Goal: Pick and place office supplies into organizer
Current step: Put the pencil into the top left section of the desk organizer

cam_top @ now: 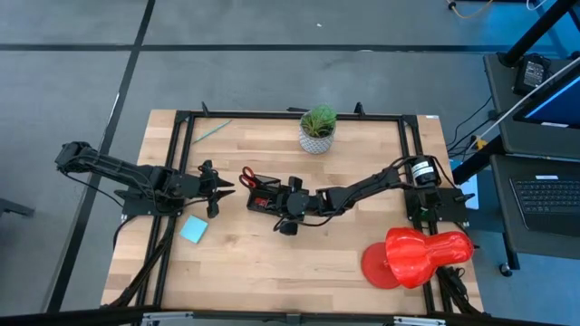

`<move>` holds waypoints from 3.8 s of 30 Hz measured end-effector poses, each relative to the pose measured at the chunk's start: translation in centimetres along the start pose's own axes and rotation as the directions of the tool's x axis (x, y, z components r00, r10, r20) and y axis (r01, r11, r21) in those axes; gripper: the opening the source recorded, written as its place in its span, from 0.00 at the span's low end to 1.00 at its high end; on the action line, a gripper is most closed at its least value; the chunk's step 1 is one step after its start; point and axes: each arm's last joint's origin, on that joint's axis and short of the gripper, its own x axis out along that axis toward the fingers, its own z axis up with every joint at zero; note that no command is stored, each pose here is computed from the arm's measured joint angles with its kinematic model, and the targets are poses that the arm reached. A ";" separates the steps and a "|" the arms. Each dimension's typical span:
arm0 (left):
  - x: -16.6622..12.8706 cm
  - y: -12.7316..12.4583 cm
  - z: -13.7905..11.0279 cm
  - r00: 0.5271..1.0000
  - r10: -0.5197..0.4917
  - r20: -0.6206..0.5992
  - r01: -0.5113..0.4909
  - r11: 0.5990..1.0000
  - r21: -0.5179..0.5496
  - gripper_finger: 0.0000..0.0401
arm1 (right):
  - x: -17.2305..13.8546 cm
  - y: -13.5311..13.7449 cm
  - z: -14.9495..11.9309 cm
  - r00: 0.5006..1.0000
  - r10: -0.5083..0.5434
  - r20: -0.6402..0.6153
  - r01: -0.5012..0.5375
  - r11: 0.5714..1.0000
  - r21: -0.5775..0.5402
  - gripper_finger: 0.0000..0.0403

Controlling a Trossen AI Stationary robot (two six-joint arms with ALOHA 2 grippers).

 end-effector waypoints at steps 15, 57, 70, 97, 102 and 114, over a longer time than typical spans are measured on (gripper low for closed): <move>0.0 0.0 0.0 1.000 0.003 0.003 -0.003 0.999 -0.052 0.23 | -8.4 0.1 0.5 0.962 0.143 -0.231 -0.154 0.988 -0.032 0.34; 3.6 15.2 9.3 0.510 0.353 -0.785 -0.732 0.658 -0.179 0.40 | -16.3 -9.4 -6.1 0.985 0.150 0.081 -0.151 0.988 0.014 0.34; 8.6 23.8 7.2 0.332 0.241 -0.912 -0.777 0.618 -0.119 0.40 | -16.1 -10.4 -6.1 0.990 0.111 0.092 -0.112 0.994 0.011 0.34; 10.9 29.6 3.2 0.317 0.043 -0.948 -0.733 0.646 -0.216 0.35 | -16.1 -10.9 -6.1 0.992 0.095 0.088 -0.097 0.995 0.021 0.34; 10.6 30.2 3.1 0.353 0.010 -0.936 -0.729 0.630 -0.268 0.32 | -16.1 -10.9 -6.1 0.992 0.095 0.088 -0.096 0.995 0.011 0.34; 10.1 31.3 2.1 0.314 0.011 -0.950 -0.745 0.623 -0.239 0.28 | -16.1 -10.9 -6.1 0.992 0.094 0.088 -0.095 0.996 -0.002 0.34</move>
